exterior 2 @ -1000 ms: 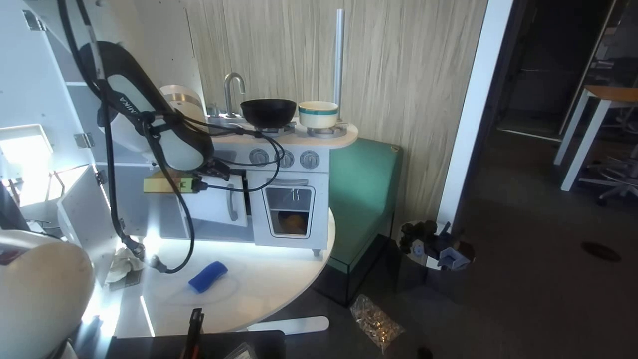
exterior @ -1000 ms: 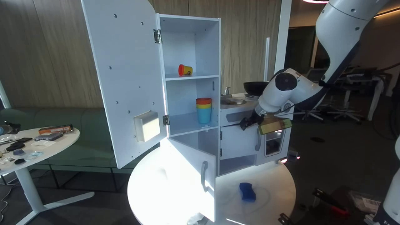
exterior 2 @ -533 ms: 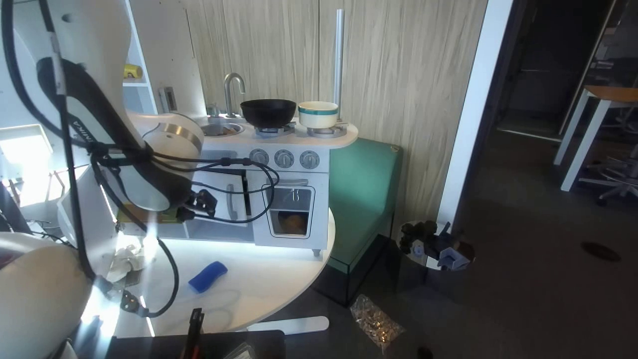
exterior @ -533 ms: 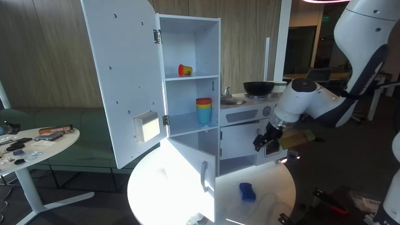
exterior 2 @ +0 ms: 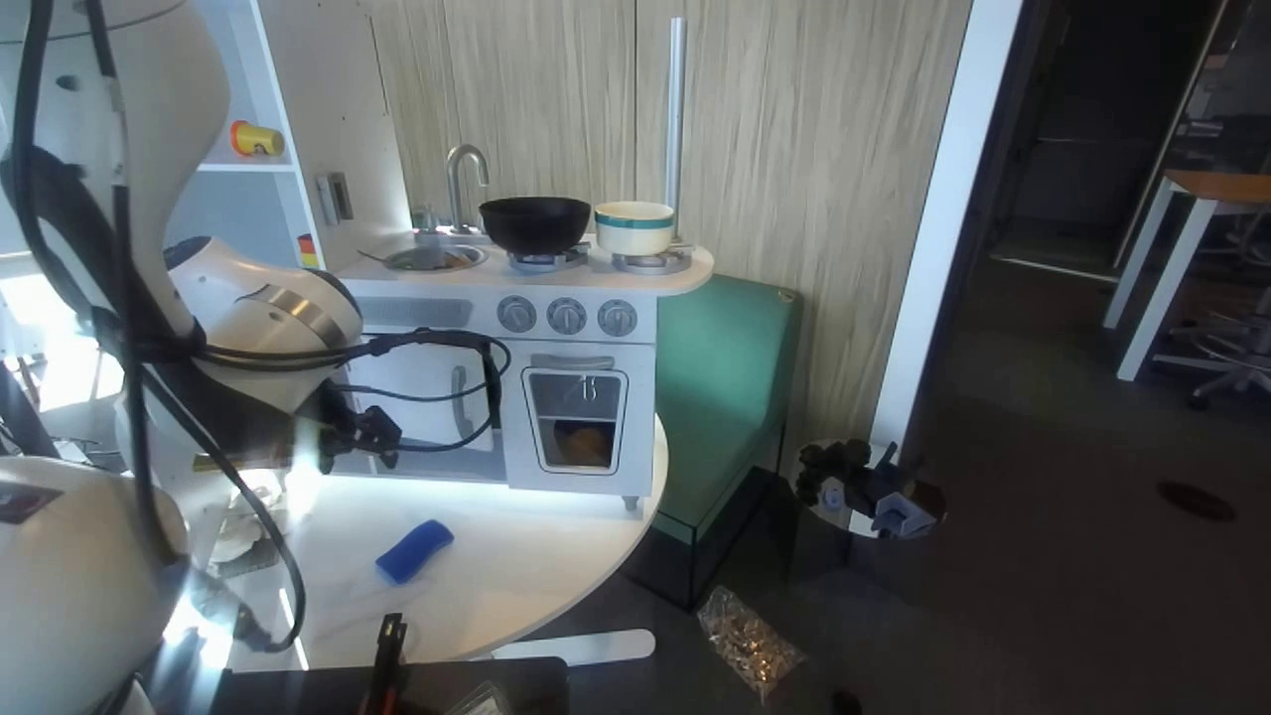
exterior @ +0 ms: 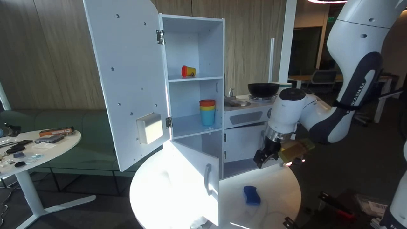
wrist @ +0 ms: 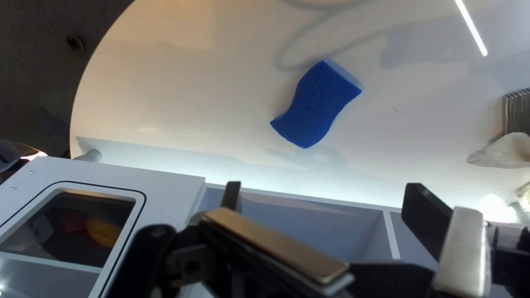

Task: Close the bottom cabinet door on the right then move the yellow container to the bottom shelf.

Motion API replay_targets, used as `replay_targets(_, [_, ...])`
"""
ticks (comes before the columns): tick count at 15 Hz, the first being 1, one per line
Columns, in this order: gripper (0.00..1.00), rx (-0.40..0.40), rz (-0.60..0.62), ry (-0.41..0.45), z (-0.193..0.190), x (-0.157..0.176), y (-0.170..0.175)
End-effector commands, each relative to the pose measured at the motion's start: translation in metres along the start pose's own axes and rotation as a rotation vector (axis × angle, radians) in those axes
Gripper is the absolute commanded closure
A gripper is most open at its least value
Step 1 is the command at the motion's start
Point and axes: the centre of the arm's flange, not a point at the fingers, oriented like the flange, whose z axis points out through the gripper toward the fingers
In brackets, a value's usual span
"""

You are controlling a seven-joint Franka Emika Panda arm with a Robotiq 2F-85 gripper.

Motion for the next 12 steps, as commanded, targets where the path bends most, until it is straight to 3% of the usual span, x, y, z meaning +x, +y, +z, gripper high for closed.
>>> replay_targets(1, [0.0, -0.005, -0.01, -0.005, -0.002, 0.004, -0.009])
replay_targets(8, [0.0, -0.013, -0.037, -0.013, -0.003, 0.008, -0.022])
replay_targets(12, [0.0, 0.045, -0.035, 0.015, -0.051, 0.018, -0.077])
